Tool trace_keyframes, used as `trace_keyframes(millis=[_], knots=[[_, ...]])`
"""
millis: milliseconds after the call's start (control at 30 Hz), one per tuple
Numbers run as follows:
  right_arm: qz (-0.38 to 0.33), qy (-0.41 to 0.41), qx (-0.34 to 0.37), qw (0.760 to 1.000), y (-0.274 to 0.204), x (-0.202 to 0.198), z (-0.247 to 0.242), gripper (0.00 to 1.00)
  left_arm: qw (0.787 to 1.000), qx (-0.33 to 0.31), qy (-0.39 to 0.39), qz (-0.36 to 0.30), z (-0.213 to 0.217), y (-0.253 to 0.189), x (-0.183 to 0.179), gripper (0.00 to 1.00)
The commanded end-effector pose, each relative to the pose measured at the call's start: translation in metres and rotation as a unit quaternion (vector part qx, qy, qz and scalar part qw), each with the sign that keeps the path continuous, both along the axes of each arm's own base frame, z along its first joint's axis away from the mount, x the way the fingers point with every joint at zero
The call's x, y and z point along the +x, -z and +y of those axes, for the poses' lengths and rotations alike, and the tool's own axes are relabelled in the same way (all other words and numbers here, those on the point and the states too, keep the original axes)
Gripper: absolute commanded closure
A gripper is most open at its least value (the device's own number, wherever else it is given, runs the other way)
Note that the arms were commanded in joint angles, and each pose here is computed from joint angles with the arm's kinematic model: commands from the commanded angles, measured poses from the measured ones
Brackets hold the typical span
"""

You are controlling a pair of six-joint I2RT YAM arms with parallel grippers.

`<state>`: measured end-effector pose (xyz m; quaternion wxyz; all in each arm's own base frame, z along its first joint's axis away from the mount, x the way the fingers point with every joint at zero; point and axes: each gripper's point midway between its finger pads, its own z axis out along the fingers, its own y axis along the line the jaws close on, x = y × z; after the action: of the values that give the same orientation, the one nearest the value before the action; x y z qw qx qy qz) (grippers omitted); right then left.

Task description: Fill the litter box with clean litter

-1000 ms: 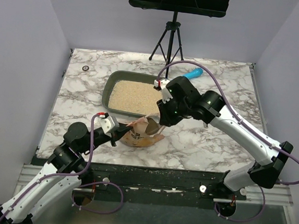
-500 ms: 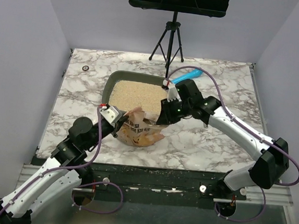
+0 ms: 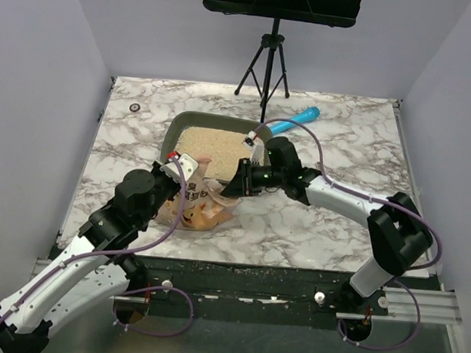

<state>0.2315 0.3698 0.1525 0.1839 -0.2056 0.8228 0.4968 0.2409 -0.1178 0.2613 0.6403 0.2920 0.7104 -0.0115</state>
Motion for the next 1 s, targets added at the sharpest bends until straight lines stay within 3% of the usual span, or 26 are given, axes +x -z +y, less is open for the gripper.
trace_keyframes(millis=[0, 233, 400, 967], knots=[[0.074, -0.027, 0.05, 0.996, 0.009, -0.022, 0.027, 0.99, 0.992, 0.006, -0.08, -0.095, 0.031, -0.062, 0.016, 1.0], [0.086, 0.007, 0.099, 0.991, 0.002, -0.016, 0.032, 0.99, 0.997, -0.059, 0.005, -0.047, -0.001, -0.008, -0.002, 1.0], [0.101, 0.0, 0.136, 0.986, -0.01, -0.017, 0.036, 0.99, 0.989, -0.107, 0.093, -0.04, -0.026, 0.007, -0.025, 1.0], [0.081, -0.002, 0.186, 0.979, -0.046, -0.01, -0.029, 0.99, 0.966, -0.118, 0.229, 0.015, -0.071, 0.03, -0.054, 1.0]])
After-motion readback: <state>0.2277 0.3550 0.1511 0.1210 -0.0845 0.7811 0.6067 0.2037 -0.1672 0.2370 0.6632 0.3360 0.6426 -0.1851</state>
